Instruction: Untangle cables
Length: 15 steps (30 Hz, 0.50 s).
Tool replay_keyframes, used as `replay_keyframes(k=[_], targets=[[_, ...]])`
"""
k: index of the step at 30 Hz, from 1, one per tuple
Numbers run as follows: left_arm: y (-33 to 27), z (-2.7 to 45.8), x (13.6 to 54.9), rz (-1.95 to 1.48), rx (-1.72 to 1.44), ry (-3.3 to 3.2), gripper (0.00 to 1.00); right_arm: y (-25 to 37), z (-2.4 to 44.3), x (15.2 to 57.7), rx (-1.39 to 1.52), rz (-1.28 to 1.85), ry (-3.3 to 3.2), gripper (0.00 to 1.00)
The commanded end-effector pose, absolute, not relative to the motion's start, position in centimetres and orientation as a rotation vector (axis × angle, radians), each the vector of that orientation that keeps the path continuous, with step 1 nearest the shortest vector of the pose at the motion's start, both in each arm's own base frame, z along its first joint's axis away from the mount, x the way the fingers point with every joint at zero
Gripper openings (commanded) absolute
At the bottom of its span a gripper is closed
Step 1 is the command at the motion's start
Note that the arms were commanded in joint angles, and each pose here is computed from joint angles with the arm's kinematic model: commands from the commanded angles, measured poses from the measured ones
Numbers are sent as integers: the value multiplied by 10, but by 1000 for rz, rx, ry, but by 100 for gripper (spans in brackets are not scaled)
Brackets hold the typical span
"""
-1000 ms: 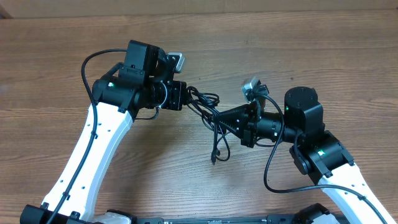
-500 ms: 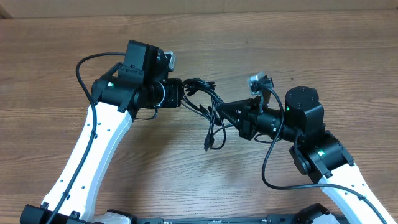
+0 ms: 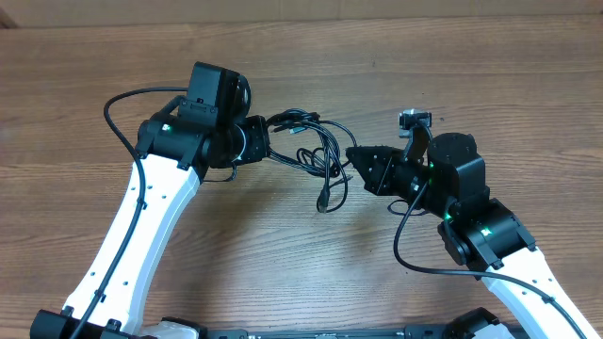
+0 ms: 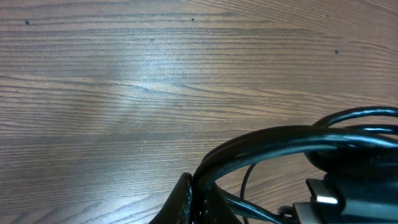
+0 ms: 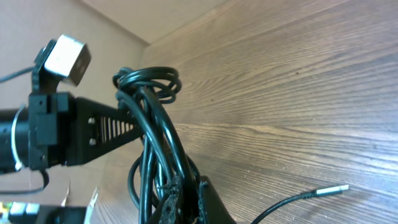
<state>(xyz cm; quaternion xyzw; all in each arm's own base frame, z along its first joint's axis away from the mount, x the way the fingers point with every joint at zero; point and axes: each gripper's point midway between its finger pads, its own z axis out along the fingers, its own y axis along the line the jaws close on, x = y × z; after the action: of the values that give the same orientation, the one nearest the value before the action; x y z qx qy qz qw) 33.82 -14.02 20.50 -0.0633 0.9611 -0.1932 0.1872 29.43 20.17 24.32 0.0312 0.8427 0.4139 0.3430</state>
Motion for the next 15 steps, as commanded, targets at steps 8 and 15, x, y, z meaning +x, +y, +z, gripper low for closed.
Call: replay_keyframes(k=[8,15], targets=[[-124,211,347,-455,-246,2663,4,185,244,299,298,1029,2202,27],[-124,210,346,-437,-166,2666,4,200,252,291,15,1036,2171,66]])
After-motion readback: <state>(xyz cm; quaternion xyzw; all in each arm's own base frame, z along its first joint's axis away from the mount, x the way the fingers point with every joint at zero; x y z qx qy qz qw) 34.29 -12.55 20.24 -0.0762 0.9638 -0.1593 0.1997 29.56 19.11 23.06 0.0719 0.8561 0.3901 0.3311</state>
